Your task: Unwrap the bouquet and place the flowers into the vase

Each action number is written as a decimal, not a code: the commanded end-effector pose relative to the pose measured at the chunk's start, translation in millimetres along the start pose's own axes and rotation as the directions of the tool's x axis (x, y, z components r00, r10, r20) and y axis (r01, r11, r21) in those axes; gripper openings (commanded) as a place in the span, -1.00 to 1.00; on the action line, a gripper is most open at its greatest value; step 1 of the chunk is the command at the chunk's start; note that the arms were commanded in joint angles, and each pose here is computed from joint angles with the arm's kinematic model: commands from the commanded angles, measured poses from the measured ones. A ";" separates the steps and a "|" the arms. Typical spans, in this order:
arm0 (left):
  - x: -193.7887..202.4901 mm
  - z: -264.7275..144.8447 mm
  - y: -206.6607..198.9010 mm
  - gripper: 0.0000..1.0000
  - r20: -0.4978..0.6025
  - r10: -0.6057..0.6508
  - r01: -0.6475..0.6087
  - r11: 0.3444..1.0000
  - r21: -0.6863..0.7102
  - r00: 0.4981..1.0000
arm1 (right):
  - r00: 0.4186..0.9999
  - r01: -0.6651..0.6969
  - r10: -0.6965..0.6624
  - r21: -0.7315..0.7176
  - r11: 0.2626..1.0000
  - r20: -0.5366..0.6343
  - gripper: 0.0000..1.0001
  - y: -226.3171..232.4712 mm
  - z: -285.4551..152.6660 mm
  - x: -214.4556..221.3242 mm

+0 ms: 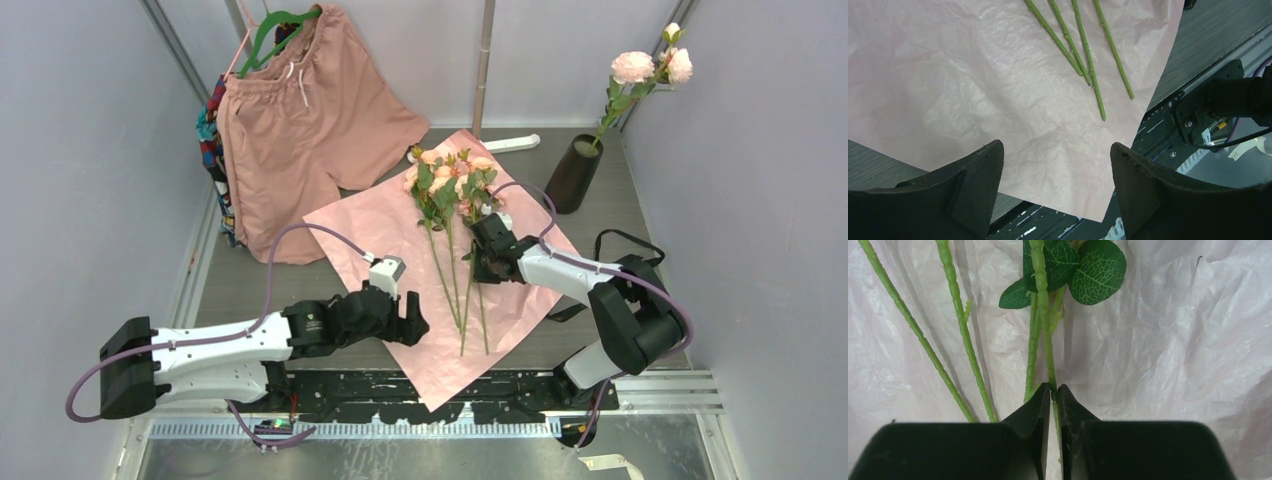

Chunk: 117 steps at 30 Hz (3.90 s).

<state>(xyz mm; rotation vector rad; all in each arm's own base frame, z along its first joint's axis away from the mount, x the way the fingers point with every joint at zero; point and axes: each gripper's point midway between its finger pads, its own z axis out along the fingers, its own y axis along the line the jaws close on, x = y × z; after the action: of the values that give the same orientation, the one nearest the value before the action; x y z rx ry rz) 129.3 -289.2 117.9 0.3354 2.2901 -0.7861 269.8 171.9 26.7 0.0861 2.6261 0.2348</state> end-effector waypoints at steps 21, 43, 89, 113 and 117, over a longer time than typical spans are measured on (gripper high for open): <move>-105.7 17.3 -43.7 0.59 0.136 -0.080 0.042 0.965 0.260 0.987 | 0.962 0.017 0.047 -0.230 0.973 0.270 -0.98 30.2 -129.3 -56.3; -177.2 113.2 -93.1 0.34 0.129 -0.319 0.165 0.745 0.646 0.939 | 0.943 0.133 -0.051 -0.231 0.964 0.329 -0.98 42.5 -164.3 -42.3; -153.0 81.4 -68.3 -1.00 0.217 0.057 -0.140 0.910 0.391 0.975 | 0.886 0.107 -0.035 -0.131 0.986 0.462 -0.14 62.1 -165.5 -143.5; -175.7 91.9 -84.7 -1.00 0.233 0.069 -0.161 0.900 0.406 0.970 | 0.902 0.096 0.011 -0.227 0.969 0.431 -0.18 74.0 -179.2 -136.3; -180.3 88.7 -88.3 -1.00 0.239 0.060 -0.158 0.897 0.413 0.969 | 0.908 0.102 0.005 -0.232 0.967 0.419 -0.22 80.2 -168.2 -136.9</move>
<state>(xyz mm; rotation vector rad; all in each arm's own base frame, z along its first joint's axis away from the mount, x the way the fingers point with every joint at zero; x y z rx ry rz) 267.4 -407.3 189.3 0.5274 1.9723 -1.1528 295.9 197.0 230.7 -0.0214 2.2182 0.4099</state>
